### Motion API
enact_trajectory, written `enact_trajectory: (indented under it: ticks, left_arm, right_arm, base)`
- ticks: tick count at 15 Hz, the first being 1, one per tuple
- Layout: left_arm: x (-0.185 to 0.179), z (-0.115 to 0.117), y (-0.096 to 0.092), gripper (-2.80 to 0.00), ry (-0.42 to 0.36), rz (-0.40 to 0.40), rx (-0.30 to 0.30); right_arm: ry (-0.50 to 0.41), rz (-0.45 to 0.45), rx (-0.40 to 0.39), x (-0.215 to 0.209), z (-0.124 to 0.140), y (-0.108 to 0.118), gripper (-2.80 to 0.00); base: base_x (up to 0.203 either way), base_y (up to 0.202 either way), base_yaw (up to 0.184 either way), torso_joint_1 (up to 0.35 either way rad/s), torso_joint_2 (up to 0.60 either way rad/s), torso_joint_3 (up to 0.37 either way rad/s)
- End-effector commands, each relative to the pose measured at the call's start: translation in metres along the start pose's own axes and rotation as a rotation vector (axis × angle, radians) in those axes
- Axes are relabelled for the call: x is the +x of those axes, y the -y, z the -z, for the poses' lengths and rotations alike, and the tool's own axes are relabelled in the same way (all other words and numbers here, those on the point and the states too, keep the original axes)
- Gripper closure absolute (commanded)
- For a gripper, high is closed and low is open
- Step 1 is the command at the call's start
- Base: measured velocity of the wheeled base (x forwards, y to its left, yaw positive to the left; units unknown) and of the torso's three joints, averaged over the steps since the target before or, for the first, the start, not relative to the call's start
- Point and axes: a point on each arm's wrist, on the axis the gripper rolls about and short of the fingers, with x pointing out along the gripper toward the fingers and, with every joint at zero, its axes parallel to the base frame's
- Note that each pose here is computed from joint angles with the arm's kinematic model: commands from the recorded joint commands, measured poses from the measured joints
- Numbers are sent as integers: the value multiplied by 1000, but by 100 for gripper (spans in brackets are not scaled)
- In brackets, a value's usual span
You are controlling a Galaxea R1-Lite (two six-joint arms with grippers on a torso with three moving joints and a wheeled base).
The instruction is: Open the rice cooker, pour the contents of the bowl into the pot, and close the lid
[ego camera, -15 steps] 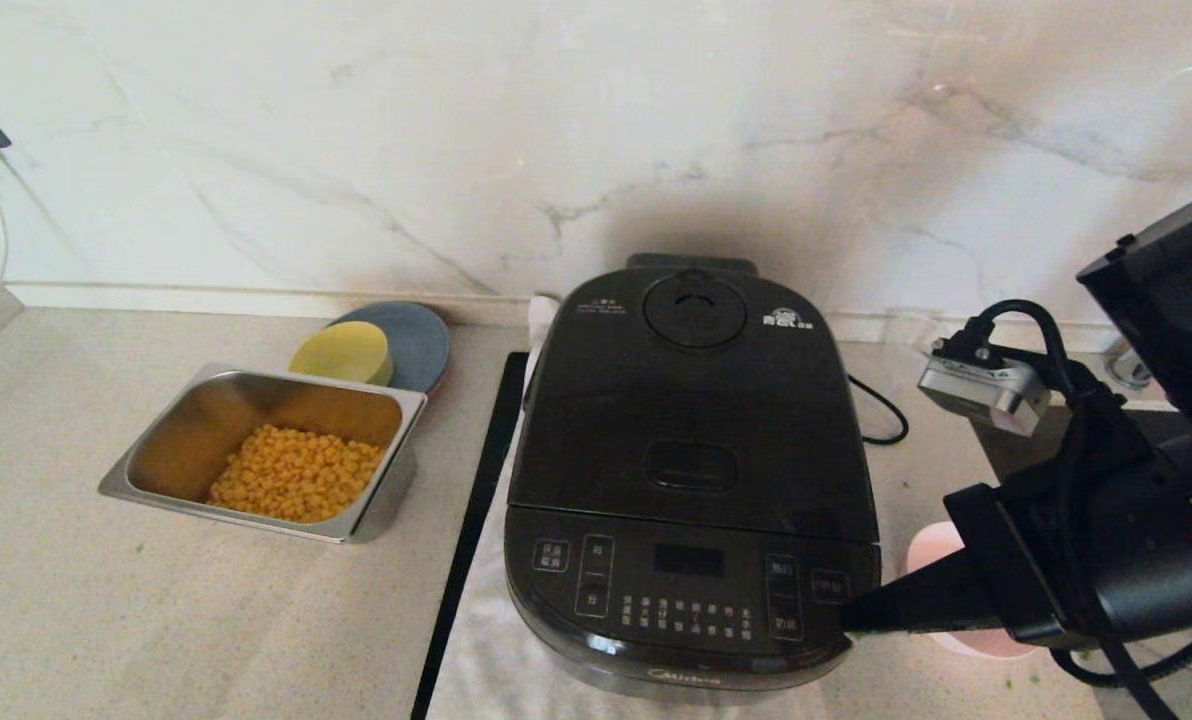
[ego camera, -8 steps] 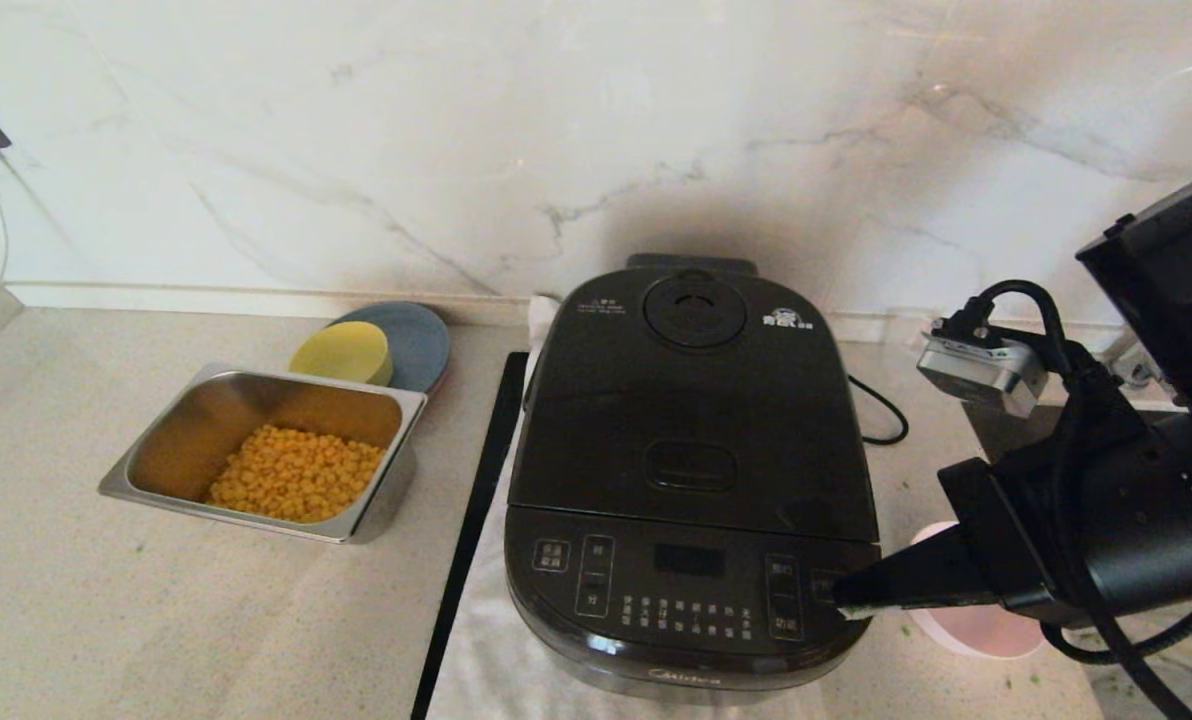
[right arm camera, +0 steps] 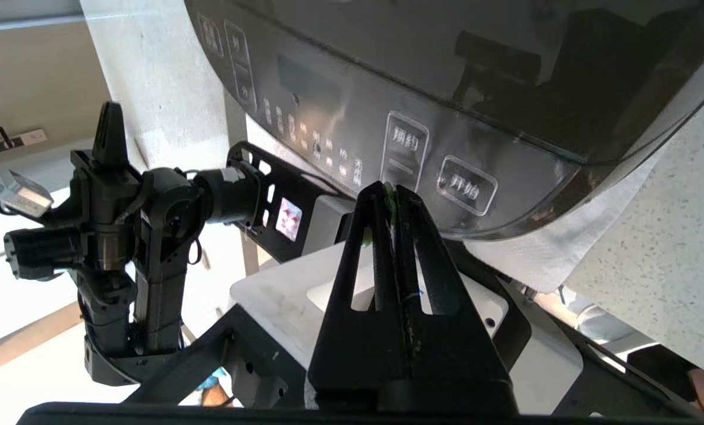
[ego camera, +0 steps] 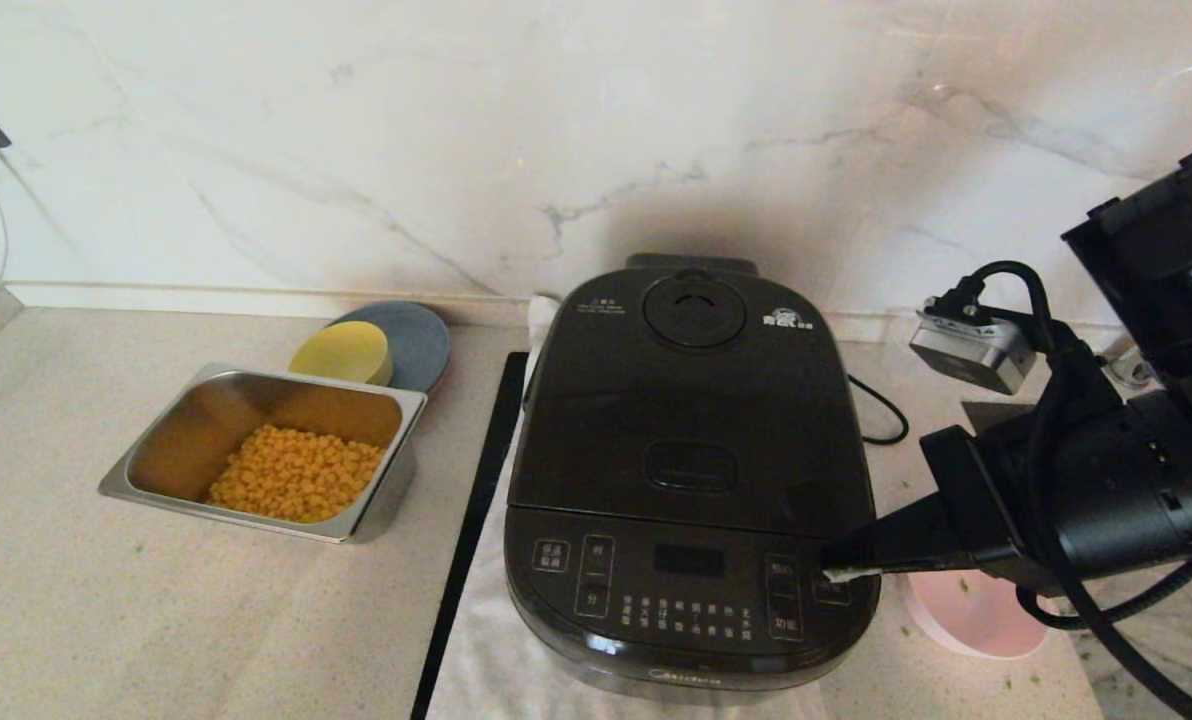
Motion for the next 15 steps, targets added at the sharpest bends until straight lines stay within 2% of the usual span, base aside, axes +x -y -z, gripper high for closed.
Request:
enact_trajectory:
  ticks: [1,15]
  left_arm:
    - [0,2,0,0,-7,0,0]
    - [0,2,0,0,-7,0,0]
  right_arm:
    - [1,7,14,2,-4,2,0]
    - [-9,6,48,10,-11,12,0]
  base:
    - [0,0,0,0,0,0]
    - [0,0,0,0,0,0]
